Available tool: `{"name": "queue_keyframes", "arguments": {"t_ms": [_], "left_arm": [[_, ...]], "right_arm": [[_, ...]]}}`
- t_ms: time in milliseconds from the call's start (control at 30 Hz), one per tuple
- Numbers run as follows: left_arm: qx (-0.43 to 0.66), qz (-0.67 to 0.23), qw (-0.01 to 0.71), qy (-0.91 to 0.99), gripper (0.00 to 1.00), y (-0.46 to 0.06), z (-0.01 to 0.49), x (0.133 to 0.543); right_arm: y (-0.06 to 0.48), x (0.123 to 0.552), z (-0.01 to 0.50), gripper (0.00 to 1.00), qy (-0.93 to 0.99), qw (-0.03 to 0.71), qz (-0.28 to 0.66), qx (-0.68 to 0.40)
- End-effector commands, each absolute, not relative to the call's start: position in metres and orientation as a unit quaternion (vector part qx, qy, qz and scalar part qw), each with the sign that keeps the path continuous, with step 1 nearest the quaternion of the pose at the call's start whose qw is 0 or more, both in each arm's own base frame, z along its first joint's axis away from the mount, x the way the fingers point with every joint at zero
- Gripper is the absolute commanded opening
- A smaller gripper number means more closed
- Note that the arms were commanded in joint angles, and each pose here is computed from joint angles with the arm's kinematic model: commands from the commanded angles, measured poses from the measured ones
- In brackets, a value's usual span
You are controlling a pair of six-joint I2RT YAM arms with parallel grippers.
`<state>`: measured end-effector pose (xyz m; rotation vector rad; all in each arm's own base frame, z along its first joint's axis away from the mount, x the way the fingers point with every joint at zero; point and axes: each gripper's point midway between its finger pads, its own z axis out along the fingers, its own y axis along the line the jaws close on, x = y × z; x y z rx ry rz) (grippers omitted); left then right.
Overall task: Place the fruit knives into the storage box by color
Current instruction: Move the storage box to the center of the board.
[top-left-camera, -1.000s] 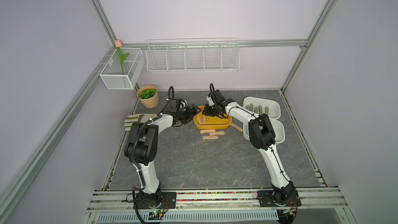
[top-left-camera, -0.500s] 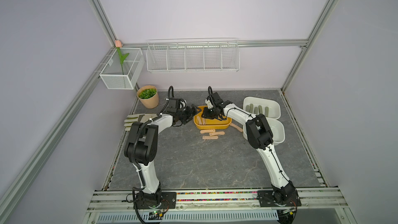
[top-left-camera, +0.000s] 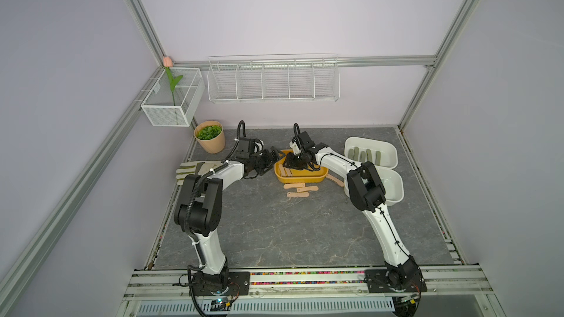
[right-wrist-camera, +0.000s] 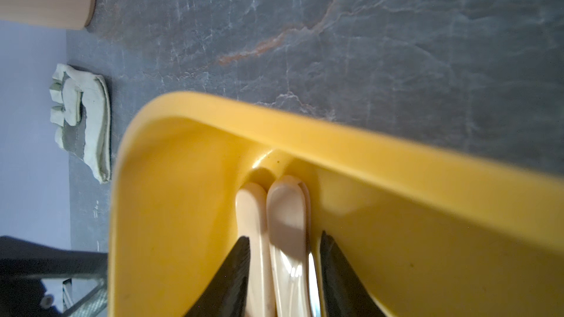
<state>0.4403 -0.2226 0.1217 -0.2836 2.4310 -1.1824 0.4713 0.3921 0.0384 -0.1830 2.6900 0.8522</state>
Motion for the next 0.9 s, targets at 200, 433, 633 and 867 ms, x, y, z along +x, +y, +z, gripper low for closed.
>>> {"name": "queue_keyframes", "arguments": {"t_ms": [200, 433, 633, 867], "left_arm": [[-0.092, -0.433, 0.243, 0.863, 0.99, -0.215, 0.166, 0.426], [-0.095, -0.428, 0.25, 0.864, 0.99, -0.208, 0.177, 0.397], [-0.093, -0.419, 0.251, 0.868, 0.99, -0.205, 0.177, 0.364], [-0.105, -0.412, 0.255, 0.868, 0.99, -0.198, 0.172, 0.333]], "right_arm": [[0.383, 0.458, 0.107, 0.52, 0.928, 0.185, 0.313, -0.075], [0.368, 0.428, 0.146, 0.65, 0.923, 0.198, 0.316, -0.094], [0.338, 0.389, 0.152, 0.76, 0.926, 0.2, 0.302, -0.105], [0.3, 0.331, 0.123, 0.85, 0.939, 0.179, 0.275, -0.105]]}}
